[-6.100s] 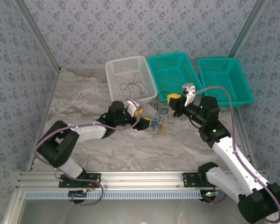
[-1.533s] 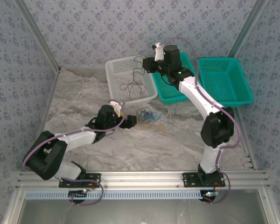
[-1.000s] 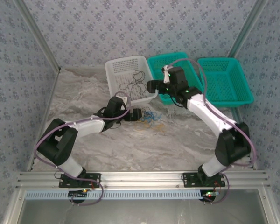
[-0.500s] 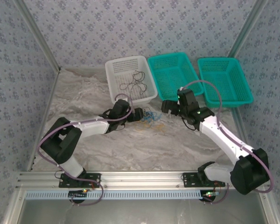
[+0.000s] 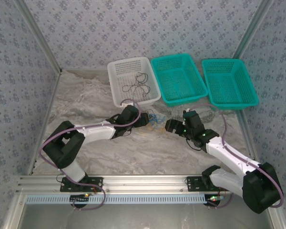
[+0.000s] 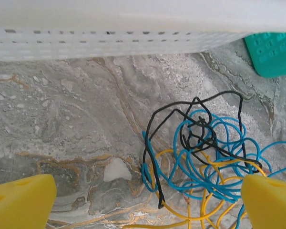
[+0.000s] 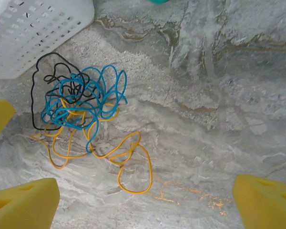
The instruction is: Untangle the cables
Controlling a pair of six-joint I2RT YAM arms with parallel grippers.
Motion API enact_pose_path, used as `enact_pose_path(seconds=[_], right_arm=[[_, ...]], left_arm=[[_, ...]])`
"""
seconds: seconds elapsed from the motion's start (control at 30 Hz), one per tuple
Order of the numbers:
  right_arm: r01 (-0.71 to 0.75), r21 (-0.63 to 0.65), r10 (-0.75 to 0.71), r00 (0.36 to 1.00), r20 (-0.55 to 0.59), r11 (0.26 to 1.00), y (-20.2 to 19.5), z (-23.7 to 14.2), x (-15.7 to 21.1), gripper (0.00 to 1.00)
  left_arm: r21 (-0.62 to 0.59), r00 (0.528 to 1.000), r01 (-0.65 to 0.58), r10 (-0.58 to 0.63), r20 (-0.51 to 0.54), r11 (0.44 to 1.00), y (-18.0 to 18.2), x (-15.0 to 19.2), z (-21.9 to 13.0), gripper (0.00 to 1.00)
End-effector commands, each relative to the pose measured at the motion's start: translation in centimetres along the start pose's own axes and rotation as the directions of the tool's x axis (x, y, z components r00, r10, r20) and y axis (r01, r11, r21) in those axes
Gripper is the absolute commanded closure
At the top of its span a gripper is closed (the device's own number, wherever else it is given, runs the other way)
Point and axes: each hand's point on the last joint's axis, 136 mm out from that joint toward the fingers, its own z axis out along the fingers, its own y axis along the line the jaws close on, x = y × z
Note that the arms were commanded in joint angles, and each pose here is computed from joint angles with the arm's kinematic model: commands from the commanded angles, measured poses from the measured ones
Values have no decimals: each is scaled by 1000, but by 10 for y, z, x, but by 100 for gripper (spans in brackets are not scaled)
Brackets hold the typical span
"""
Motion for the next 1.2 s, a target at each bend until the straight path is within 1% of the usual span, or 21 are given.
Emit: enact_pose_path(seconds=[0.0,0.07,0.1,0.2,0.3,0.37,0.47,0.57,0.77,1.03,1.17], right_arm=[[-24,-48,22,999,-28,999,7,3,7,9],[-40,-65,37,998,-53,997,9,8,12,23],[-51,-78,46,997,-63,996,12,11,13,27],[-58,-132,46,994,-97,990,23,20,16,33],[-40,-151,25,995,-98,988,30,25,14,37],[-28,-134,16,996,-88,991,29,27,12,41],[-21,-76,14,996,-86,997,21,32,9,49],[0,-81,-9,993,-114,997,27,38,9,55],[36,-53,-43,990,-135,998,31,50,10,61],[46,-11,-47,987,-155,999,26,57,17,63],[54,-5,-54,987,-153,999,26,58,18,64]], left_arm=[[-18,999,20,-20,29,1000,-3,-9,-2,1],[-4,999,32,-32,27,999,-5,-10,-2,1],[13,999,33,-34,27,999,-7,-9,-3,0],[64,999,24,-26,35,998,-15,-11,-5,1],[62,999,10,-12,30,998,-16,-11,-5,0],[60,1000,7,-8,24,998,-16,-9,-4,0],[64,1000,15,-17,23,998,-15,-7,-3,1],[64,999,29,-32,33,997,-12,-7,-4,1],[60,999,41,-43,33,997,-7,-4,-4,1],[60,998,54,-55,24,997,-4,-2,-1,1],[83,998,54,-56,25,995,-8,-3,-1,1]])
